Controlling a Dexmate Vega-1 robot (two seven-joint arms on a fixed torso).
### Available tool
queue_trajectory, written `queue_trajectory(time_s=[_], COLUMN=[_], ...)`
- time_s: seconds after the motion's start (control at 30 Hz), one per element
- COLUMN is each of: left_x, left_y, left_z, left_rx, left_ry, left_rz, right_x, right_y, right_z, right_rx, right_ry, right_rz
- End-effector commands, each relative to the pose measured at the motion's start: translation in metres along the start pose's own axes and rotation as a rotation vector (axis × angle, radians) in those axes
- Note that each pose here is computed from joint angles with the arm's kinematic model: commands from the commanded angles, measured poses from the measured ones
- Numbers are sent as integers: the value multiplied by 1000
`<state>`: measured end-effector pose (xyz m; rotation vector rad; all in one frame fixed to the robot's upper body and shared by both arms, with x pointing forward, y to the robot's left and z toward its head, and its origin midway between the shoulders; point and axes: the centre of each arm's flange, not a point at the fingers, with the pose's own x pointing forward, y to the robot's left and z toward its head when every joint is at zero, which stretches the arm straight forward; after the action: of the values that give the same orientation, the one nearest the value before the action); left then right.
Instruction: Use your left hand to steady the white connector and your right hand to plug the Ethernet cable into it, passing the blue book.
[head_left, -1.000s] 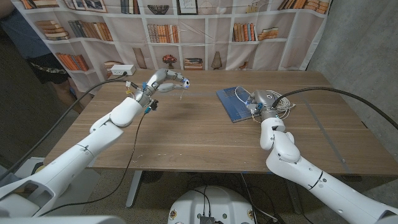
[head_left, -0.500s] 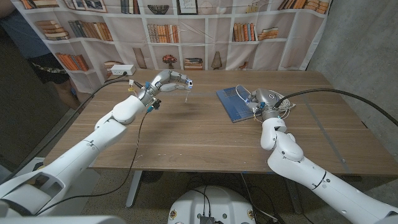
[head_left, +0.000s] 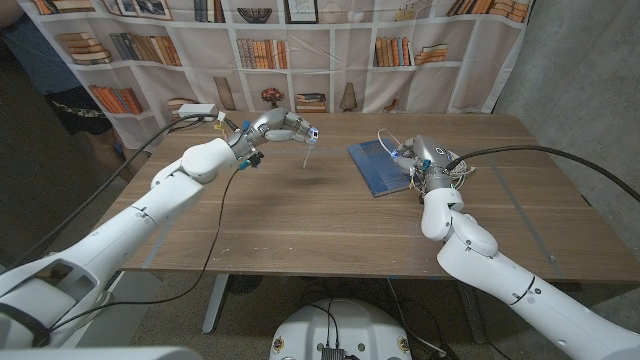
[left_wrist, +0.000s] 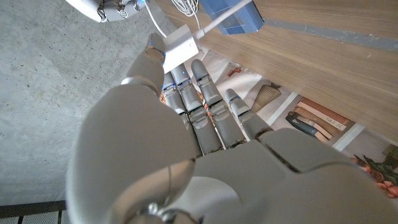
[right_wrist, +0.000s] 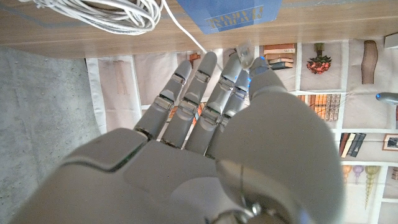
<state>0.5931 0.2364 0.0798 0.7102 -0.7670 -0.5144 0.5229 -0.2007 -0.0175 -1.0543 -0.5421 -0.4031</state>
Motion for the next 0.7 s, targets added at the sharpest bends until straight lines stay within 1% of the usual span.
queue_trajectory(time_s=[0.03, 0.3, 0.47, 0.6, 0.7], left_x=[15, 27, 34, 38, 39], left_y=[-4, -13, -20, -25, -27], left_z=[15, 9, 2, -3, -4], left_rx=[-29, -88, -159, -211, -232], left_ry=[7, -10, -31, -41, -48], left_rz=[-177, -269, -317, -342, -349], right_x=[3, 6, 8, 9, 9], right_y=[-11, -17, -20, -22, -23], right_z=[5, 8, 11, 13, 16], right_rx=[221, 370, 435, 494, 535], right_ry=[-68, -124, -161, -185, -202], right_rz=[-6, 4, 12, 9, -10])
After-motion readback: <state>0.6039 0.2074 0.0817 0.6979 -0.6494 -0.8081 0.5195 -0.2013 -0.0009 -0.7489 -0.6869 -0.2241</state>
